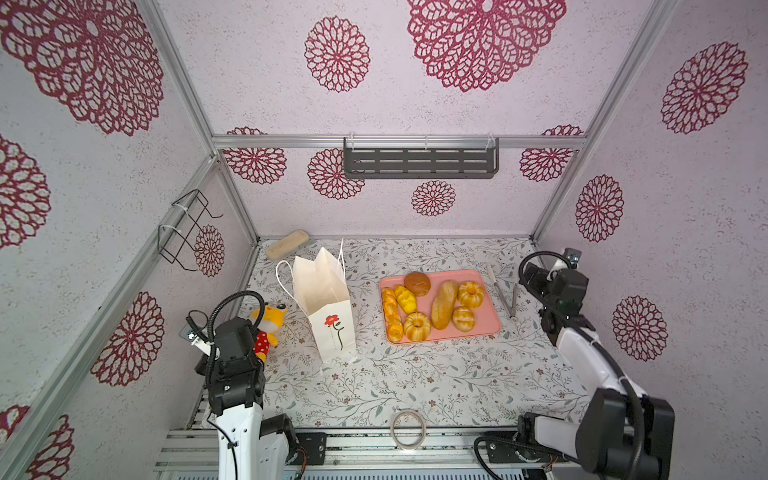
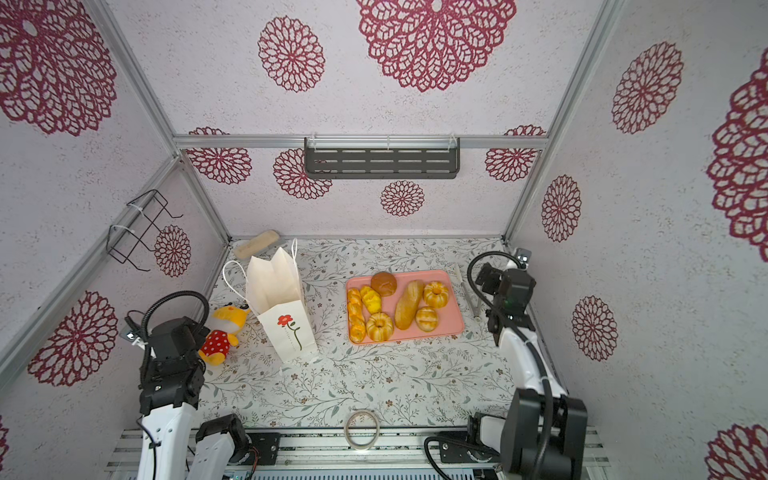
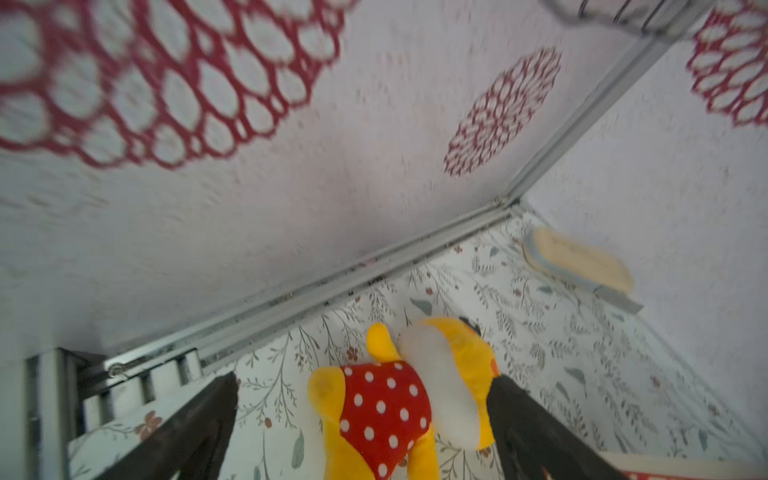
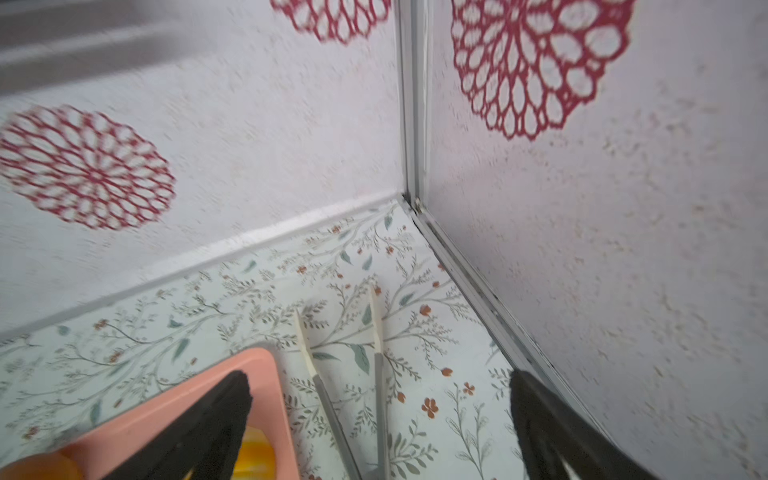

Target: Take the fake bread out of the paper bag

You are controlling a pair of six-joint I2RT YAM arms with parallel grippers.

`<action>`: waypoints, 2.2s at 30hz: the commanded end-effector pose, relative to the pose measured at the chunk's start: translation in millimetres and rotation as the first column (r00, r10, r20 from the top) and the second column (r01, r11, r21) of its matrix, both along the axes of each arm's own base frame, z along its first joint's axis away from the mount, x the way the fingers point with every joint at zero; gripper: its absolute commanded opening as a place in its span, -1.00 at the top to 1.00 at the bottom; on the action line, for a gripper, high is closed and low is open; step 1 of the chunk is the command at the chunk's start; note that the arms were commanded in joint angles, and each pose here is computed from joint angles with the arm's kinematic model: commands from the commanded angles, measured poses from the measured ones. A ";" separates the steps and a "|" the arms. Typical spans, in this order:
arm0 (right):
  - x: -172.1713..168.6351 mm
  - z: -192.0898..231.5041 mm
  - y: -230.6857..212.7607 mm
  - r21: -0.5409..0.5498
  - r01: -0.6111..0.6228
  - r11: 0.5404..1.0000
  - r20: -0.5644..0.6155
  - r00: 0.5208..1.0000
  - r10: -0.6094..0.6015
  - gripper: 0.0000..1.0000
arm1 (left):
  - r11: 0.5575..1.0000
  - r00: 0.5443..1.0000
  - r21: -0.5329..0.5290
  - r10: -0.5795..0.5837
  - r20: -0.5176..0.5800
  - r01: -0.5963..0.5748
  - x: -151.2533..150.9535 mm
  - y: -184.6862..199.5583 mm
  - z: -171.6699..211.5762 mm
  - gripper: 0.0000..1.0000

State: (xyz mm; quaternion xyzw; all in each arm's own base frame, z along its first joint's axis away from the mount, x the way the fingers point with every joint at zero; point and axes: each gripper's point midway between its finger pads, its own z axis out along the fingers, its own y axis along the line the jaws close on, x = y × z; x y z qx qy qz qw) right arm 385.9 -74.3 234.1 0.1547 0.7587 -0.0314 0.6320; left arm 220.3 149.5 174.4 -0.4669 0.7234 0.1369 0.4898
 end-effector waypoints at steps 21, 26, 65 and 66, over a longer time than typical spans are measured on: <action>-16.1 -102.2 39.6 -0.089 -0.159 0.983 -0.035 0.987 0.156 -0.98 | 0.827 0.829 0.256 -0.543 0.135 0.501 126.1 -46.6 -26.8 -0.95; -6.2 -106.3 49.3 -0.112 -0.194 0.975 -0.074 0.980 0.187 -0.98 | 0.807 0.822 0.324 -0.555 0.131 0.493 138.0 -42.7 -22.4 -0.95; -9.5 -120.0 66.4 -0.177 -0.222 0.959 -0.024 0.975 0.221 -0.98 | 0.730 0.789 0.335 -0.611 -0.072 0.596 183.1 -73.0 -56.0 -0.95; -7.6 -120.1 70.4 -0.177 -0.242 0.954 -0.033 0.970 0.239 -0.98 | 0.731 0.789 0.335 -0.610 -0.071 0.595 183.2 -72.8 -55.8 -0.95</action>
